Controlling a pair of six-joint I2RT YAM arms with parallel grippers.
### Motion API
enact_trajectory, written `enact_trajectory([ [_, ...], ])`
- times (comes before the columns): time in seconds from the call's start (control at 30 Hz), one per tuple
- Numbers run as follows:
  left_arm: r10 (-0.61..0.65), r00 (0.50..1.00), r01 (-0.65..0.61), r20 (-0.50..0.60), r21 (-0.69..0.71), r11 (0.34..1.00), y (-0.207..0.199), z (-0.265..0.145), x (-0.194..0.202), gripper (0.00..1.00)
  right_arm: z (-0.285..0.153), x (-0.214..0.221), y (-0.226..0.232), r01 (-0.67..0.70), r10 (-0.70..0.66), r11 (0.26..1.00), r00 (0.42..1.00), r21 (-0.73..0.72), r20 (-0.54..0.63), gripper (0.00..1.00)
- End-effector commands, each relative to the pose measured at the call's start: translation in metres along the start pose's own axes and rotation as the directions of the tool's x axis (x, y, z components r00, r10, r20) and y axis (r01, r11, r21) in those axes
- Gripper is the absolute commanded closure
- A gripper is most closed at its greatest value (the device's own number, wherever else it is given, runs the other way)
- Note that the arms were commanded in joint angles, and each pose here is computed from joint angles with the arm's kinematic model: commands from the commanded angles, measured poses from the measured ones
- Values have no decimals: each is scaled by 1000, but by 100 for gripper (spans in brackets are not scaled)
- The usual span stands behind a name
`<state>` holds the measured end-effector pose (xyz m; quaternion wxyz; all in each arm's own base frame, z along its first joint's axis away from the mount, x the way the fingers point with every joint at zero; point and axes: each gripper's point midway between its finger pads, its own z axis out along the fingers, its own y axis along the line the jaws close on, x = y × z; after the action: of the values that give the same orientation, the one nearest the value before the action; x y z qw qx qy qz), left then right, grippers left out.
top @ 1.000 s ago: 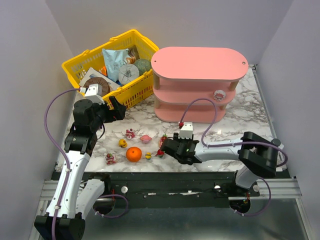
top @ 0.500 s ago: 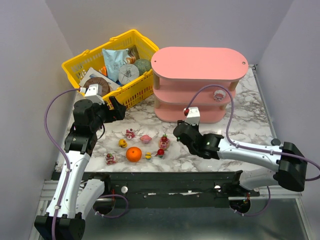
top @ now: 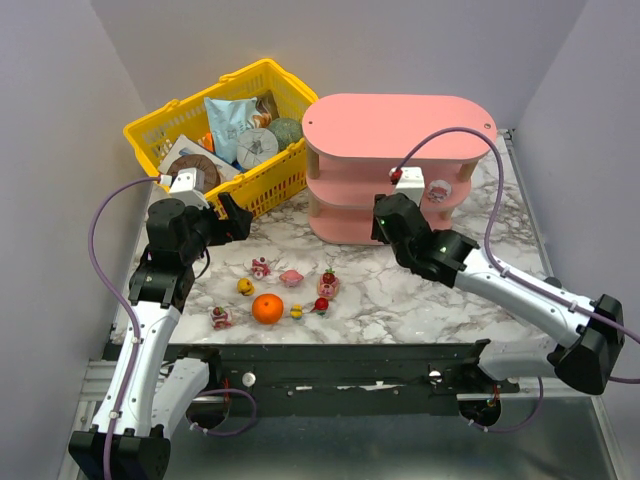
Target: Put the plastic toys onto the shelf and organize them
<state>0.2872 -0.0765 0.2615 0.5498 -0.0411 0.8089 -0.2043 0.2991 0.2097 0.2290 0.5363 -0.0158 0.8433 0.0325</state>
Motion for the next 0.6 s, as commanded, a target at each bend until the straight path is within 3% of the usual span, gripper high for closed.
enact_trajectory([
  [0.0,11,1000,-11,-4,12,1000,0,0,2,1,3,-12,-11,42,-41,999,999,29,-9,89],
  [0.57,13,1000,-13,-5,5,1000,1,0,3,1,42,-19,-35,21,-14,995,998,94,-66,89],
])
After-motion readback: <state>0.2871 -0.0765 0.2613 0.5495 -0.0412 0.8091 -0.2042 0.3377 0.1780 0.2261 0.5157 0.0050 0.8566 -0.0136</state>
